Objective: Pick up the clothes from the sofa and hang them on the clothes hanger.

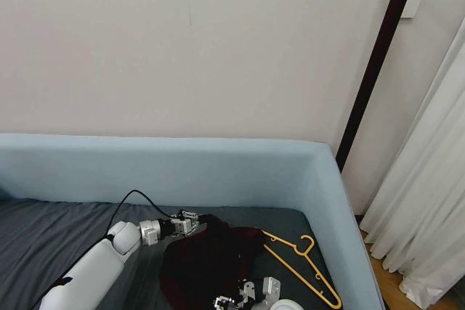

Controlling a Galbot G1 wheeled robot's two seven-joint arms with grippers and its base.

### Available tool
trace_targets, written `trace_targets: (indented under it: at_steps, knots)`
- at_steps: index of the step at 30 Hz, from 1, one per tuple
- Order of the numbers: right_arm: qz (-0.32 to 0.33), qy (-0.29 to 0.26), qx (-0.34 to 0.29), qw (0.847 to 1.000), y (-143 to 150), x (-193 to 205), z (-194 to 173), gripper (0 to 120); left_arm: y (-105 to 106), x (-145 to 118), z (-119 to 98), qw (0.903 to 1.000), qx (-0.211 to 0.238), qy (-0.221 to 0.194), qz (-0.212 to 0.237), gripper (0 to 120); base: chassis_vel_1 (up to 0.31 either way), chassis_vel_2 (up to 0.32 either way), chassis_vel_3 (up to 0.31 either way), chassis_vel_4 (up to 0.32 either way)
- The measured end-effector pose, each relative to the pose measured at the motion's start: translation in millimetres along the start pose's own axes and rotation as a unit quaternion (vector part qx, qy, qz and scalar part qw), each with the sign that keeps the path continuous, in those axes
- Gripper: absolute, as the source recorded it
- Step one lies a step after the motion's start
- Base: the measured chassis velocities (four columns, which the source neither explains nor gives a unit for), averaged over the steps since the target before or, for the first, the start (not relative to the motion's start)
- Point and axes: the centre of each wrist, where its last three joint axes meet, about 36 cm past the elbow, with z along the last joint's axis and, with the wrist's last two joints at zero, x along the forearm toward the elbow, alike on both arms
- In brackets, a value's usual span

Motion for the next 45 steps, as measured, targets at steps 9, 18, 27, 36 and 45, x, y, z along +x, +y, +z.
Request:
trace_targets:
  at_steps: [9, 18, 27, 36, 45]
  knots:
    - [-0.003, -0.013, 0.030, 0.999, 6, 9, 7, 23, 1, -5, 3, 1.0000, 0.004, 0.001, -0.004, 0, 0.000, 0.000, 0.000, 0.000]
    - [-0.018, -0.098, 0.083, 0.992, 29, 47, -1, 0, 4, -6, -4, 0.9988, 0.009, -0.015, -0.046, 0, 0.000, 0.000, 0.000, 0.000]
    - [-0.119, -0.268, 0.195, 0.936, 71, 197, -61, 0, 54, 44, -61, 0.9805, 0.000, -0.072, -0.183, 0, 0.000, 0.000, 0.000, 0.000]
    - [-0.252, -0.365, 0.317, 0.839, 90, 304, -112, 0, 108, 105, -162, 0.9458, 0.032, -0.123, -0.299, 0, 0.000, 0.000, 0.000, 0.000]
    - [-0.302, -0.355, 0.448, 0.763, 93, 368, -126, 0, 188, 183, -258, 0.9179, -0.006, -0.156, -0.365, 0, 0.000, 0.000, 0.000, 0.000]
